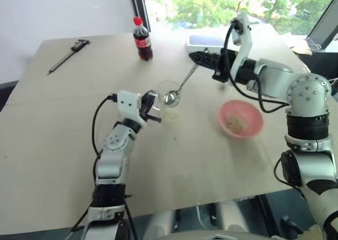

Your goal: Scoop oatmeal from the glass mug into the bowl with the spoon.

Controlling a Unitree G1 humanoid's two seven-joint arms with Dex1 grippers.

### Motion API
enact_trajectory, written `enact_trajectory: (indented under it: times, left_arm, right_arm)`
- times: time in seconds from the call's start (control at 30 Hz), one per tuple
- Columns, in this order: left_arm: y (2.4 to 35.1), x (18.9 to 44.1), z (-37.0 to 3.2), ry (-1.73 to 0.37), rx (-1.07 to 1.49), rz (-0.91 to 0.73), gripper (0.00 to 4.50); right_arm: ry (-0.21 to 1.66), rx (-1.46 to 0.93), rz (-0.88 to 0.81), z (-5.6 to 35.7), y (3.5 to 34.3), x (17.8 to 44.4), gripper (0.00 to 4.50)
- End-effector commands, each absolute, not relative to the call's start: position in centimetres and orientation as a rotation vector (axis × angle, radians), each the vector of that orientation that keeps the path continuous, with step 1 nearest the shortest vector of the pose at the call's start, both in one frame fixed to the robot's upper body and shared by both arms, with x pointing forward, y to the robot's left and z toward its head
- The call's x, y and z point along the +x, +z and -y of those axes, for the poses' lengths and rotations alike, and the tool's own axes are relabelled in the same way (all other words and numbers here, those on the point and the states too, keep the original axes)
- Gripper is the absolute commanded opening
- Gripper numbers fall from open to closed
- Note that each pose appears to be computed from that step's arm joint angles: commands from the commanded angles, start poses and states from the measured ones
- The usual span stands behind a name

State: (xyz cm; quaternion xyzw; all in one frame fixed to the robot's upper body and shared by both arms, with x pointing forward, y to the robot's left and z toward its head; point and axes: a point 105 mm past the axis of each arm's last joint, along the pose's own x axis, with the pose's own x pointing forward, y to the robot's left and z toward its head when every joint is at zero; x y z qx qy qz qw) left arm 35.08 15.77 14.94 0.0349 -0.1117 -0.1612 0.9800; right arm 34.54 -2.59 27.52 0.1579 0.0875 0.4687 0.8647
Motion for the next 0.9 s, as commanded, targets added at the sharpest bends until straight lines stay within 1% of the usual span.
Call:
enact_trajectory:
  times: [0.03, 0.07, 0.13, 0.17, 0.2, 0.37, 0.63, 0.7, 0.73, 0.83, 0.87, 0.9]
  left_arm:
    - [16.8, 34.7, -16.0, -0.3, 0.091, 0.33, 0.0]
    - [16.7, 34.7, -16.1, -0.297, 0.094, 0.332, 0.0]
    - [16.2, 34.8, -16.2, -0.294, 0.103, 0.327, 0.0]
    - [15.9, 34.8, -16.2, -0.294, 0.102, 0.324, 0.0]
    - [15.6, 34.9, -16.2, -0.295, 0.101, 0.323, 0.0]
    - [14.9, 35.2, -16.0, -0.305, 0.085, 0.327, 0.0]
    - [14.2, 35.7, -16.1, -0.306, 0.067, 0.336, 0.0]
    - [14.0, 35.8, -16.2, -0.305, 0.063, 0.337, 0.74]
    - [14.0, 35.8, -16.2, -0.302, 0.063, 0.338, 0.95]
    - [13.9, 35.8, -16.3, -0.298, 0.065, 0.342, 2.3]
    - [14.0, 35.7, -16.4, -0.297, 0.066, 0.344, 2.44]
    - [14.0, 35.7, -16.4, -0.296, 0.066, 0.345, 2.44]
  right_arm:
    - [1.015, 0.3, -0.123, 2.2, 28.8, 34.1, 0.74]
    - [1.02, 0.302, -0.118, 2.1, 28.9, 34.1, 1.1]
    - [1.012, 0.318, -0.087, 2.4, 29.4, 34.4, 2.05]
    - [0.993, 0.327, -0.075, 2.7, 29.7, 34.8, 2.46]
    - [0.973, 0.333, -0.06, 3.1, 30.0, 35.1, 2.99]
    - [0.919, 0.344, -0.012, 4.0, 30.6, 36.0, 2.99]
    - [0.894, 0.343, 0.009, 4.3, 30.6, 36.3, 2.99]
    - [0.894, 0.342, 0.011, 4.4, 30.6, 36.3, 3.04]
    - [0.894, 0.343, 0.011, 4.4, 30.5, 36.3, 3.04]
    - [0.895, 0.344, 0.011, 4.5, 30.5, 36.2, 3.04]
    - [0.895, 0.344, 0.011, 4.5, 30.4, 36.2, 3.04]
    - [0.896, 0.345, 0.011, 4.5, 30.4, 36.2, 3.04]
